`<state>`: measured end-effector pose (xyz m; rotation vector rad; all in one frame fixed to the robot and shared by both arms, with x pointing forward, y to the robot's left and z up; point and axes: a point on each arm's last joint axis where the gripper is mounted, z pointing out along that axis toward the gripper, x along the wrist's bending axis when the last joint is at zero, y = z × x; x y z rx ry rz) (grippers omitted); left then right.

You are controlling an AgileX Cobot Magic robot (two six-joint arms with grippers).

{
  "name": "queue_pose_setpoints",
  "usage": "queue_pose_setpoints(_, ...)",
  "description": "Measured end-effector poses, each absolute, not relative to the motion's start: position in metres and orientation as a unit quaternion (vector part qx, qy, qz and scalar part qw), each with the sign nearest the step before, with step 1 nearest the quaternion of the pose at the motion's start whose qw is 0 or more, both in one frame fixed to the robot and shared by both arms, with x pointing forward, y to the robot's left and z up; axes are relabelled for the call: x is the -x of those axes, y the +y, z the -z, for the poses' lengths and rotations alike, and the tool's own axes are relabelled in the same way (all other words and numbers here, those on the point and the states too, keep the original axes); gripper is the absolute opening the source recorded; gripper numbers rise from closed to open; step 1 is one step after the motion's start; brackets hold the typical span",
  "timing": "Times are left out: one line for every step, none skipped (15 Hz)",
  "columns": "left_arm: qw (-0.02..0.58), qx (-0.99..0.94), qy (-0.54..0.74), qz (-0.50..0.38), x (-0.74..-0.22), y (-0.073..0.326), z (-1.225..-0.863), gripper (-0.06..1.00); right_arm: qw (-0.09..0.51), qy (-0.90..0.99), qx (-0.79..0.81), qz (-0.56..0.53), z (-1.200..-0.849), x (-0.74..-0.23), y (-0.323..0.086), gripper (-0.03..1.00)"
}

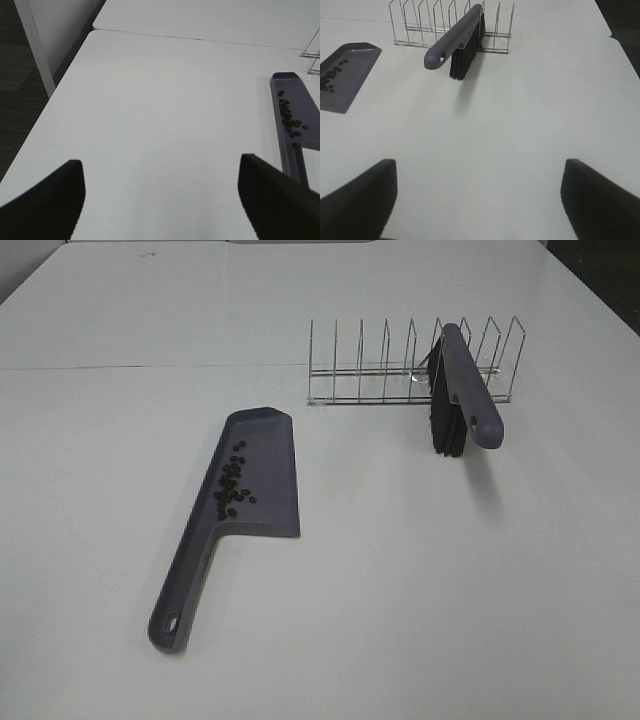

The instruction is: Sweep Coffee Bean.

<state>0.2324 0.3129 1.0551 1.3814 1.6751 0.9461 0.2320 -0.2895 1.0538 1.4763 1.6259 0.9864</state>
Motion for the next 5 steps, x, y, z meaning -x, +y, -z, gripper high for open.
queue_pose_setpoints(0.377,-0.540,0.655,-0.370,-0.2324,0.3129,-1.0551,0.79,0.359,0.630,-0.572,-0.383,-1.0538,-0.2320,-0.2894,0.78)
queue_pose_setpoints(0.377,-0.540,0.655,-0.370,-0.2324,0.3129,-1.0551,0.79,0.358,0.630,-0.572,-0.383,-1.0538,-0.2320,-0.2893,0.78)
queue_pose_setpoints(0.377,-0.540,0.655,-0.370,-0.2324,0.3129,-1.0551,0.79,0.359,0.630,-0.572,-0.383,-1.0538,-0.2320,-0.2894,0.78)
queue_pose_setpoints(0.377,-0.540,0.655,-0.370,-0.2324,0.3129,-1.0551,0.79,0.359,0.630,-0.572,-0.383,-1.0538,-0.2320,-0.2894,0.78)
queue_pose_setpoints(0.377,-0.540,0.655,-0.370,-0.2324,0.3129,-1.0551,0.79,0.359,0.630,-0.572,-0.383,-1.0538,-0.2320,-0.2894,0.78)
